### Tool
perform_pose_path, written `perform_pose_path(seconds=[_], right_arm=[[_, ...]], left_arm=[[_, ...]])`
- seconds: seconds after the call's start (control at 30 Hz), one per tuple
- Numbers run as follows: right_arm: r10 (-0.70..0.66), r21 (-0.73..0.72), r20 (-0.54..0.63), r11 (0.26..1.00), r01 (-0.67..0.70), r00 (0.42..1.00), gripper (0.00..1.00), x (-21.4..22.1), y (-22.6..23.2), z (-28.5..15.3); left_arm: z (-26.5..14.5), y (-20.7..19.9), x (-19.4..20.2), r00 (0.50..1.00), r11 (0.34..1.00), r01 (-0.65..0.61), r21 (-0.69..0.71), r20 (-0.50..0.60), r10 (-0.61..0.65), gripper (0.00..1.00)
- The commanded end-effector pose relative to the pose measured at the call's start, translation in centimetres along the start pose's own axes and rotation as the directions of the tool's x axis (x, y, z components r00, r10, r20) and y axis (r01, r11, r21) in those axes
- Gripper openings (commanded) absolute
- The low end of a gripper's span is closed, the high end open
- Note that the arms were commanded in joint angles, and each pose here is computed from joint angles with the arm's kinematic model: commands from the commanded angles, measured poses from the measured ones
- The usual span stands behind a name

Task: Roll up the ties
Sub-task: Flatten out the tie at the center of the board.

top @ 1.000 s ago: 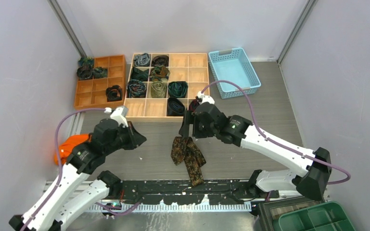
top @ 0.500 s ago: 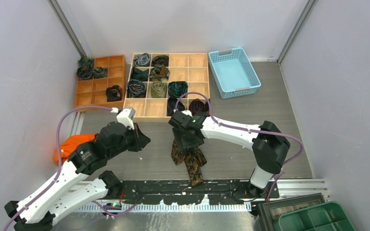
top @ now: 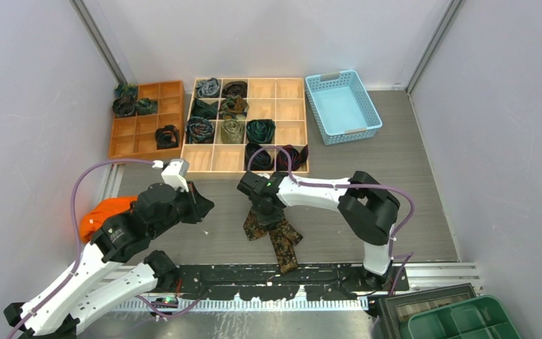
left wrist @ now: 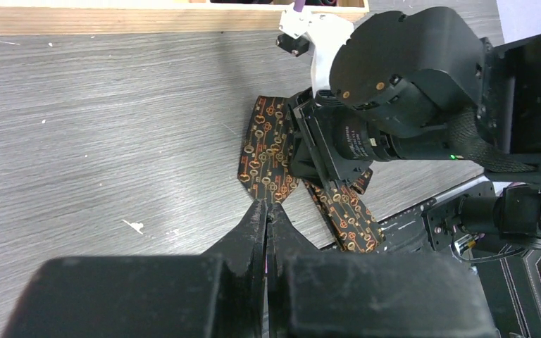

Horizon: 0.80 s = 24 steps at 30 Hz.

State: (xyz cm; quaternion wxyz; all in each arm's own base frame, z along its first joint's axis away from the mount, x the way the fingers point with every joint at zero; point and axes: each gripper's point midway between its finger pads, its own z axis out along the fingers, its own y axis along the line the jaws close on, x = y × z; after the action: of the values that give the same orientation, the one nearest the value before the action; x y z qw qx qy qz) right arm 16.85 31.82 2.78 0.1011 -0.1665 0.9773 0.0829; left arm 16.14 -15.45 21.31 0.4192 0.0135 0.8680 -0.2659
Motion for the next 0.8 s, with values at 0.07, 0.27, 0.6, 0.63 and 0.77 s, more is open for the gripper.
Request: perform_pose_path(seconds=[0.07, 0.27, 0.6, 0.63, 0.77], right_arm=[[0.031, -0.051, 0.142, 0.998, -0.024, 0.989, 0.08, -4.1, 2.3, -1.8], [0.117, -0.045, 0.346, 0.993, -0.109, 0.931, 0.01, -8.1, 1.2, -6.1], [0.277, 0.128, 0.440, 0.922, -0.365, 0.854, 0.01, -8.6, -11.3, -9.9], [0.310, 0.145, 0.444, 0.901, -0.408, 0.841, 0.01, -8.3, -13.4, -10.0], [0.383, 0.211, 0.442, 0.835, -0.509, 0.811, 0.01, -6.2, -19.0, -10.3]], left_arm=[[-0.7, 0.0, -1.0, 0.999, 1.000, 0.004, -0.001, 0.044, -0.004, 0.00], [0.2, -1.0, -1.1, 0.999, 0.999, -0.021, 0.028, 0.026, 0.020, 0.00], [3.0, -5.7, -1.0, 0.994, 0.977, -0.091, 0.194, -0.042, 0.101, 0.00], [3.4, -6.1, -0.9, 0.992, 0.973, -0.101, 0.206, -0.047, 0.113, 0.00], [4.8, -8.2, 0.6, 0.981, 0.954, -0.140, 0.264, -0.096, 0.171, 0.00]])
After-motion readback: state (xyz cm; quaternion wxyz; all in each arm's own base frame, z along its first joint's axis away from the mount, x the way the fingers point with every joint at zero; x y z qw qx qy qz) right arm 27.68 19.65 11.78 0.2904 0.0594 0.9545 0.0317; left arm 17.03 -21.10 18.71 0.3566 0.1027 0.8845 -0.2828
